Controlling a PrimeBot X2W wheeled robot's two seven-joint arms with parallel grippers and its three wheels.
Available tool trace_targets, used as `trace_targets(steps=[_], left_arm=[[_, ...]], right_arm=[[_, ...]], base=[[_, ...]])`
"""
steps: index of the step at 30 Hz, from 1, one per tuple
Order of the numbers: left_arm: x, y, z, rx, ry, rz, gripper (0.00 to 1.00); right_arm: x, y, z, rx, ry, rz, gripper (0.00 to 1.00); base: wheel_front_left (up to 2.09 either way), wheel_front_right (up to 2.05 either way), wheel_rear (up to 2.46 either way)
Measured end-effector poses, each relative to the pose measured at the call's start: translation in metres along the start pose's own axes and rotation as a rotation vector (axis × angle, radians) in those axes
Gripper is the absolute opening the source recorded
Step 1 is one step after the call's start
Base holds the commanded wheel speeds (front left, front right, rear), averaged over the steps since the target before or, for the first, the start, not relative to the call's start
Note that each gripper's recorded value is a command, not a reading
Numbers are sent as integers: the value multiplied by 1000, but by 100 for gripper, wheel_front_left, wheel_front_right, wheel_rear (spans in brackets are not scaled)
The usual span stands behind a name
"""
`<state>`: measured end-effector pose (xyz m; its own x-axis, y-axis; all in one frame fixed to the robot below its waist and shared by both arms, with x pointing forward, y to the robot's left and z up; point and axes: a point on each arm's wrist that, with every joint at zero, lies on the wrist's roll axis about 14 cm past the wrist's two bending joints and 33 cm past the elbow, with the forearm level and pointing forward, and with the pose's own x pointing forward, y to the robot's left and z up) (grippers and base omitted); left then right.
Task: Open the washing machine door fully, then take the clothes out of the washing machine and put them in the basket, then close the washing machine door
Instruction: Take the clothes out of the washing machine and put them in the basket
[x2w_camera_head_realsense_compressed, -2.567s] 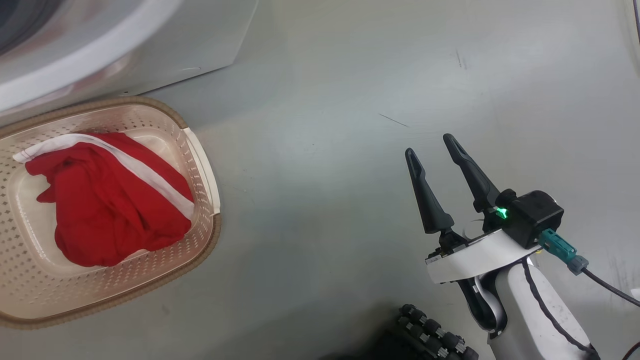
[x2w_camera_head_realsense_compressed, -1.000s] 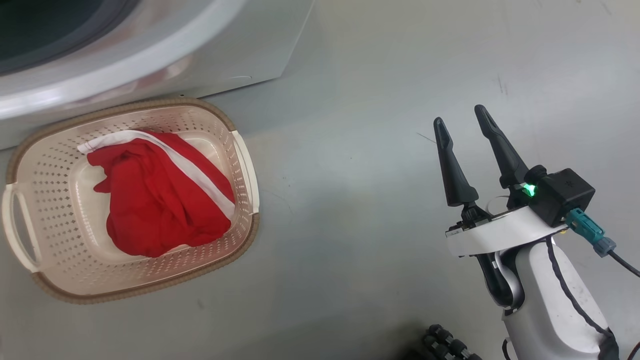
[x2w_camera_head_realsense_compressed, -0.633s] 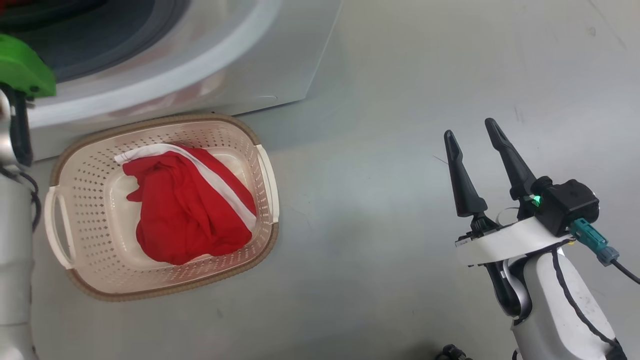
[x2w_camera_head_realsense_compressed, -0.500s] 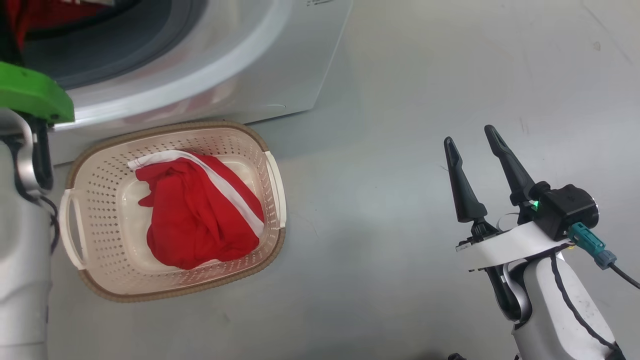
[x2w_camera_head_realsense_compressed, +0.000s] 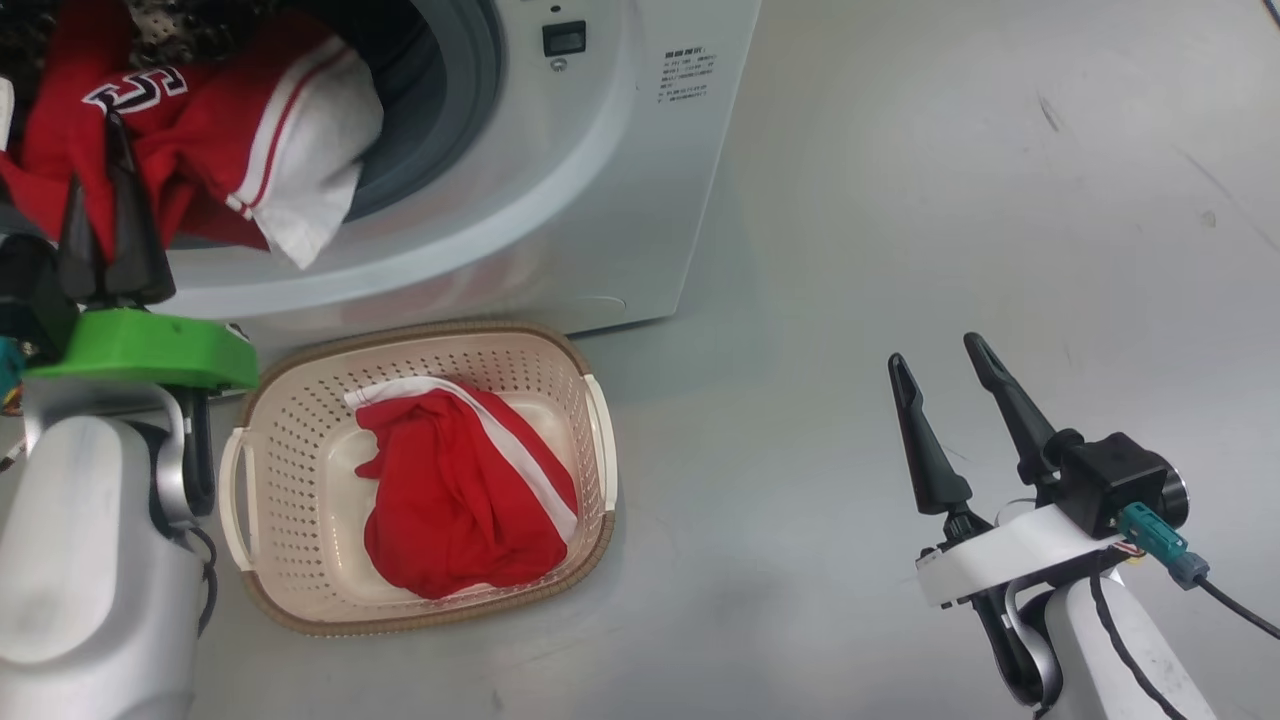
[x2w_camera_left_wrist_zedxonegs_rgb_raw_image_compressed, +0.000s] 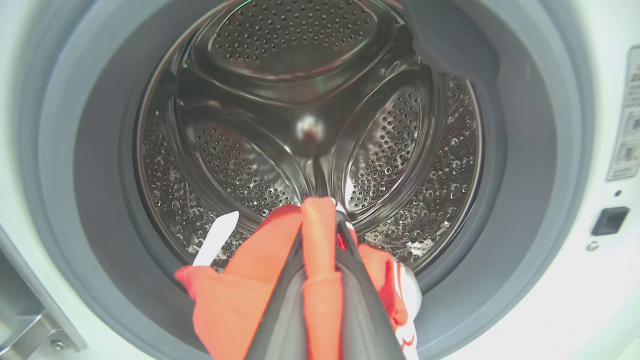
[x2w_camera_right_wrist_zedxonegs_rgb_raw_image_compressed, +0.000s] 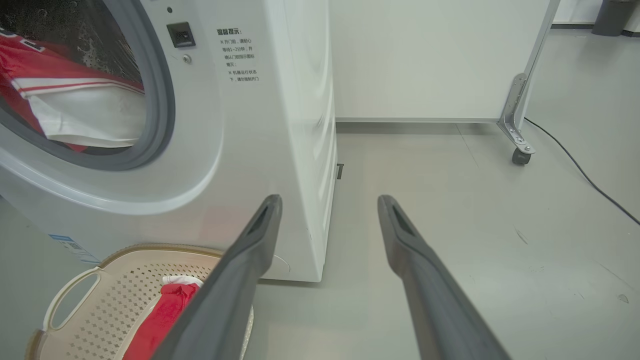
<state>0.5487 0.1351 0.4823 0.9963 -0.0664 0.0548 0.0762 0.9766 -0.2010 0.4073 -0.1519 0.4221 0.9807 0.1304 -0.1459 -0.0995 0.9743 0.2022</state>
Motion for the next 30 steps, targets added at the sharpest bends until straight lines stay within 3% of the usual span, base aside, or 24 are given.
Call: trace_targets(steps=[9, 17, 30], left_arm=[[-44, -14, 40, 7, -78, -27, 0], [-80, -24, 49, 5, -72, -52, 0], [-109, -56, -13, -61, 151, -110, 0]], right_arm=[[-22, 15, 9, 0, -22, 29, 100], [-40, 24, 20, -2, -57, 36, 100], [-39, 26, 24, 0, -70, 41, 100]], base=[[0, 0, 0], [0, 0, 0], [0, 0, 0]])
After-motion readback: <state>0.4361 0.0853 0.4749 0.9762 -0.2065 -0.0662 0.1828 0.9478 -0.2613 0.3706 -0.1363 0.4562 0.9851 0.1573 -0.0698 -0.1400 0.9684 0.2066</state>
